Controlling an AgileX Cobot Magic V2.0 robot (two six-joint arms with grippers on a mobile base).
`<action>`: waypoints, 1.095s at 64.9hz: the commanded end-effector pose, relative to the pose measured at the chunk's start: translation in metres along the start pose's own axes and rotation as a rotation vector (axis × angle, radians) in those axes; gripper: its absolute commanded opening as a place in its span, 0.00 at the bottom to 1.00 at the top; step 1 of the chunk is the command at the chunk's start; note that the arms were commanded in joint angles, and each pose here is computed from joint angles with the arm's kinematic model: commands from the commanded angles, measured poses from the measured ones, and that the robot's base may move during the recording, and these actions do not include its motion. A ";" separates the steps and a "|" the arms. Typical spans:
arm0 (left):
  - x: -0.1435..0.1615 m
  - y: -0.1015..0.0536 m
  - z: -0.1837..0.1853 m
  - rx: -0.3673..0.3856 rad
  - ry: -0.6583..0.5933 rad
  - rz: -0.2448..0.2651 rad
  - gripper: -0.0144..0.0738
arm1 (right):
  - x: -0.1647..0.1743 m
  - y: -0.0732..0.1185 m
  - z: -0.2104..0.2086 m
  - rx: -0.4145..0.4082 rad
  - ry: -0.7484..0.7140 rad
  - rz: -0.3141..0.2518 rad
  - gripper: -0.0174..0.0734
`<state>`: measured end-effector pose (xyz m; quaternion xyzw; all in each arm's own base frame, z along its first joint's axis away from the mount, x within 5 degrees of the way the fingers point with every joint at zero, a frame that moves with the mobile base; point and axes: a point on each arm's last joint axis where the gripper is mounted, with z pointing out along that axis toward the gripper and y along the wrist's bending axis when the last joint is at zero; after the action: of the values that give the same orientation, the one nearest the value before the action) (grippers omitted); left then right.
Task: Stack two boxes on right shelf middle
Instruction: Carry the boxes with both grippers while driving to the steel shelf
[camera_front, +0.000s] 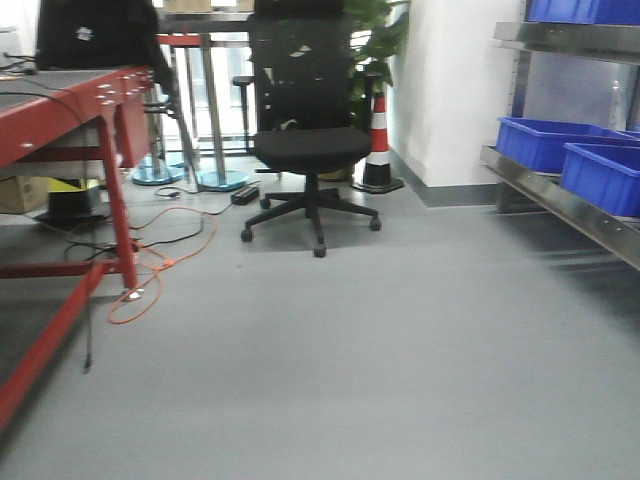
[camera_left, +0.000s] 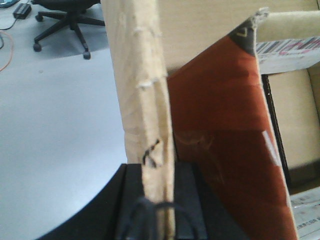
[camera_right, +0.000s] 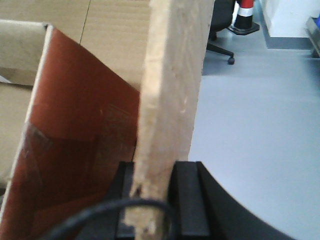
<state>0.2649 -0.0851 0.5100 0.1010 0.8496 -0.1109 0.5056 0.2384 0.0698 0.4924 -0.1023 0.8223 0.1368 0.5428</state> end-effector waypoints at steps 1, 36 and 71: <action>-0.005 0.004 -0.007 -0.036 -0.053 0.025 0.04 | -0.011 -0.004 -0.010 0.040 -0.102 -0.040 0.02; -0.005 0.004 -0.007 -0.036 -0.053 0.025 0.04 | -0.011 -0.004 -0.010 0.040 -0.102 -0.040 0.02; -0.005 0.004 -0.007 -0.036 -0.053 0.025 0.04 | -0.011 -0.004 -0.010 0.040 -0.102 -0.040 0.02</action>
<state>0.2650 -0.0849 0.5100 0.1010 0.8496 -0.1090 0.5060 0.2390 0.0699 0.4922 -0.1022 0.8222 0.1368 0.5429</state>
